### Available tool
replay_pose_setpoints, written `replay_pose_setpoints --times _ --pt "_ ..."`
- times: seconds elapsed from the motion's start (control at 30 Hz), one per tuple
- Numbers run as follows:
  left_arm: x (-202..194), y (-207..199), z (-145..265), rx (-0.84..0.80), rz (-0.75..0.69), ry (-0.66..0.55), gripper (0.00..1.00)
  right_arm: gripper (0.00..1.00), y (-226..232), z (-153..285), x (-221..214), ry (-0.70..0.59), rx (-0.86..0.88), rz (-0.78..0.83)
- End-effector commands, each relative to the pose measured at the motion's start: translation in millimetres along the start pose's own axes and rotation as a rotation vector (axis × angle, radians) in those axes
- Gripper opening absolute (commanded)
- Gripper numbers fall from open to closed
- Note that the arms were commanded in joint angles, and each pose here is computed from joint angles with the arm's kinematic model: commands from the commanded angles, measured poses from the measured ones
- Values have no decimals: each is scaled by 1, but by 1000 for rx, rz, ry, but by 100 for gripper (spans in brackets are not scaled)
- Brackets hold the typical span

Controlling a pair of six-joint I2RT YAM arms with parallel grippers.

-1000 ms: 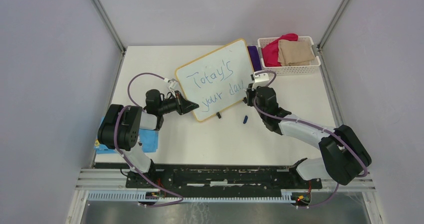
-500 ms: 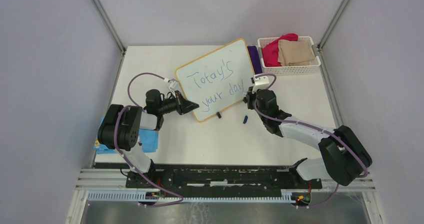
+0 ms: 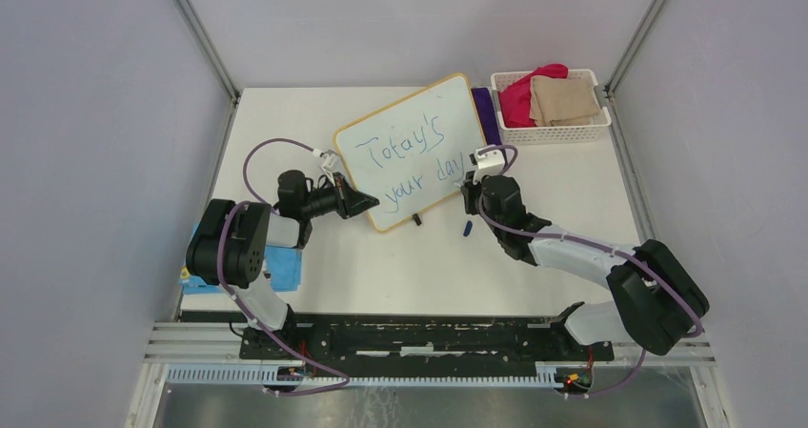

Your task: Write a sentence on the whiteboard

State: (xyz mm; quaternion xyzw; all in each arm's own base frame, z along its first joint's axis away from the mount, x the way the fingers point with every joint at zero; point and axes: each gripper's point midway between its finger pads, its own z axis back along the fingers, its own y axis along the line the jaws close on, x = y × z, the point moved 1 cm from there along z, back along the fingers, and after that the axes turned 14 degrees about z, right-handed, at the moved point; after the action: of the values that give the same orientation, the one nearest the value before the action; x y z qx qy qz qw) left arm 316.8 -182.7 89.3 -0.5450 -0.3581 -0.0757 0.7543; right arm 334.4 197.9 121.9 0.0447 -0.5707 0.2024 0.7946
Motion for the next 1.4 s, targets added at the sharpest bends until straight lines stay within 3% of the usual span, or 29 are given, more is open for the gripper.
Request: replay_pose_setpoints --times 0.0,0.4,0.63,0.87,1.07,1.23,1.37 --pt "-18 20 1 95 49 39 2 0 17 1 13 -44 56 -30" --pt "-18 21 0 96 51 46 2 0 27 13 38 -90 97 -39" --pt "-18 21 0 96 51 48 2 0 -20 65 75 -238 -46 -35" --pt "-19 22 0 99 56 52 2 0 -57 90 63 -307 -211 -164" --pt "-18 23 0 102 54 51 2 0 -51 72 56 -322 -128 -311" --pt "-18 23 -1 103 56 52 2 0 -59 75 61 -474 -134 -471" --pt "-18 24 -1 104 59 54 2 0 -65 67 68 -473 -136 -490"
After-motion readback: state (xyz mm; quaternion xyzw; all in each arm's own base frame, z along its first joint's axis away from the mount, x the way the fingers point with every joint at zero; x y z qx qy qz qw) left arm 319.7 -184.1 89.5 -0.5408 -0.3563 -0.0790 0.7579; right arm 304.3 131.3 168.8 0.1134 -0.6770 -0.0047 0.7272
